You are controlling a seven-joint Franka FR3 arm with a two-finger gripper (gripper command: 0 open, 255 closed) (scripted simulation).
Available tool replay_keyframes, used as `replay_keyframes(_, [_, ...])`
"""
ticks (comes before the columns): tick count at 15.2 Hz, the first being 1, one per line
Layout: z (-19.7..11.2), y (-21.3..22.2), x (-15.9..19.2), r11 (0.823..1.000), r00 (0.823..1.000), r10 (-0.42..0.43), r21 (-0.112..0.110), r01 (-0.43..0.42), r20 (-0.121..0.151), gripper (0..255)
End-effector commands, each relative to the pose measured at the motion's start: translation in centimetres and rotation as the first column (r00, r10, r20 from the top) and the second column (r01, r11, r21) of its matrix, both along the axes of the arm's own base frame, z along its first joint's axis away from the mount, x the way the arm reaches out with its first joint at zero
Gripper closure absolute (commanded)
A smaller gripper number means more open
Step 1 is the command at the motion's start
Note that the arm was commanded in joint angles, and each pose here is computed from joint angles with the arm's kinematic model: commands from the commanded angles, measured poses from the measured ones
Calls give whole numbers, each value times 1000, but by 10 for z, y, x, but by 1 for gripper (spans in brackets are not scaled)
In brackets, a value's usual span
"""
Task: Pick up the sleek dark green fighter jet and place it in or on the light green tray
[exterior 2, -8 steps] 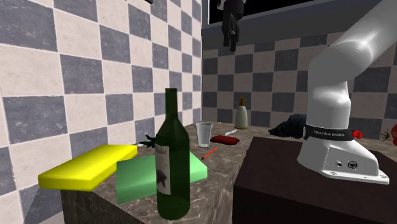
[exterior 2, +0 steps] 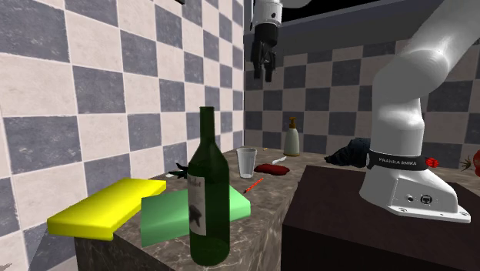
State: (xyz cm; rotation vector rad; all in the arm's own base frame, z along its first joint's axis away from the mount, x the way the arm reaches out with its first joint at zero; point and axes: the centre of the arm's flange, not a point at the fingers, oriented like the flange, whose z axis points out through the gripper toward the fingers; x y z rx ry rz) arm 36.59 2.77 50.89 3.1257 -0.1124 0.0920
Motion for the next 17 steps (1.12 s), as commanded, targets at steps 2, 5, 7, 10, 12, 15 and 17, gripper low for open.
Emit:
replay_keyframes(2, [-31, 1, 23, 1000, 1000, -27, 1, 27, -3, 0])
replay_keyframes(5, [-64, 5, 47, 999, 998, -54, 1, 54, -8, 0])
replay_keyframes(7, [-86, 7, 62, 997, 997, -72, 2, 72, -12, 0])
replay_keyframes(10, [-118, 9, 85, 995, 995, -99, 2, 99, -17, 0])
replay_keyframes(12, [-140, 10, 101, 993, 993, -116, 2, 117, -21, 0])
replay_keyframes(15, [-173, 12, 124, 990, 989, -143, 2, 143, -26, 0])
replay_keyframes(17, [-195, 12, 139, 987, 987, -161, 2, 161, -29, 0])
